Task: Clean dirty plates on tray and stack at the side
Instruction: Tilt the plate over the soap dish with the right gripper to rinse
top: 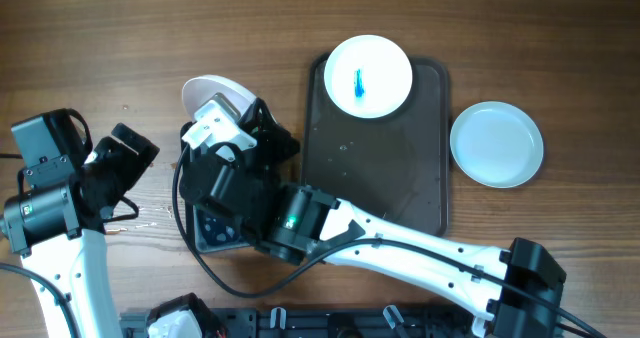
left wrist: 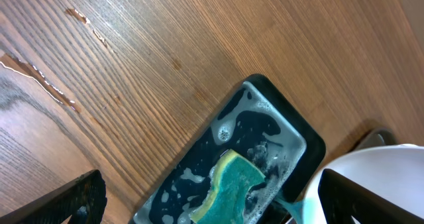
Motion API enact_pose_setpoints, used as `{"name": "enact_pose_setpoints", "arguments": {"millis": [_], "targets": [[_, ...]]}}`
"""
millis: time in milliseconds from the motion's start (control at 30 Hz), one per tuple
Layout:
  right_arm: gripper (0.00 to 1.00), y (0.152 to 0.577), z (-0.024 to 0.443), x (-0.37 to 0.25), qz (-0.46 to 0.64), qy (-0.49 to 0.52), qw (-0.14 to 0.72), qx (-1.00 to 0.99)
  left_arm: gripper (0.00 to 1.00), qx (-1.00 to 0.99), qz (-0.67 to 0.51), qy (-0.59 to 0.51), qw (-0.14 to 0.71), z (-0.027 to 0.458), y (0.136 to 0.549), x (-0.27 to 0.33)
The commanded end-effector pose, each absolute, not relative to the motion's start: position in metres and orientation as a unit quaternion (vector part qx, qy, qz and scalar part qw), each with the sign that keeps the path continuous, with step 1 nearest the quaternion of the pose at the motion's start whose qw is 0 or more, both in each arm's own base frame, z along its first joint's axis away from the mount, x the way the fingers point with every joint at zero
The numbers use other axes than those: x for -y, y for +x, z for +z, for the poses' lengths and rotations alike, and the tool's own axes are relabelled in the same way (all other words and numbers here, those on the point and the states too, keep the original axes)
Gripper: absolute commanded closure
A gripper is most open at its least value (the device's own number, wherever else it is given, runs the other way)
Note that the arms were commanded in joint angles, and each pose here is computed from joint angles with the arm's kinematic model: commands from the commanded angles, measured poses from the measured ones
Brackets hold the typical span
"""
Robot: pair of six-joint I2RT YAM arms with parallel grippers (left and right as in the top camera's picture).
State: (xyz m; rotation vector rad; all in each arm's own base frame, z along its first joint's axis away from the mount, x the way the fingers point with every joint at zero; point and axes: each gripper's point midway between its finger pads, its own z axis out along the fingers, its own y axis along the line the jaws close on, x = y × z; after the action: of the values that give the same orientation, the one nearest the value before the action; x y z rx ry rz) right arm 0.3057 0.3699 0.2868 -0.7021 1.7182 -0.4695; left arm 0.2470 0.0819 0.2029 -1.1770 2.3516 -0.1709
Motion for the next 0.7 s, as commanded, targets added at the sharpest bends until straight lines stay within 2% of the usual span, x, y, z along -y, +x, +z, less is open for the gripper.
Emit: {"name": "enact_pose_setpoints", "arguments": {"millis": [0, 667], "targets": [[0.96, 0.306, 0.311, -0.36, -0.236, -0.291, 0.587, -0.717, 0.0, -0.859, -0.058, -0.434, 0.264, 0.211, 0.247, -0.086], [0.96, 0.3, 0.315, -0.386, -0.256, -0.409, 0.575, -0.661, 0.0, -0.859, -0.058, -0.434, 0.264, 0.211, 0.247, -0.086]]}}
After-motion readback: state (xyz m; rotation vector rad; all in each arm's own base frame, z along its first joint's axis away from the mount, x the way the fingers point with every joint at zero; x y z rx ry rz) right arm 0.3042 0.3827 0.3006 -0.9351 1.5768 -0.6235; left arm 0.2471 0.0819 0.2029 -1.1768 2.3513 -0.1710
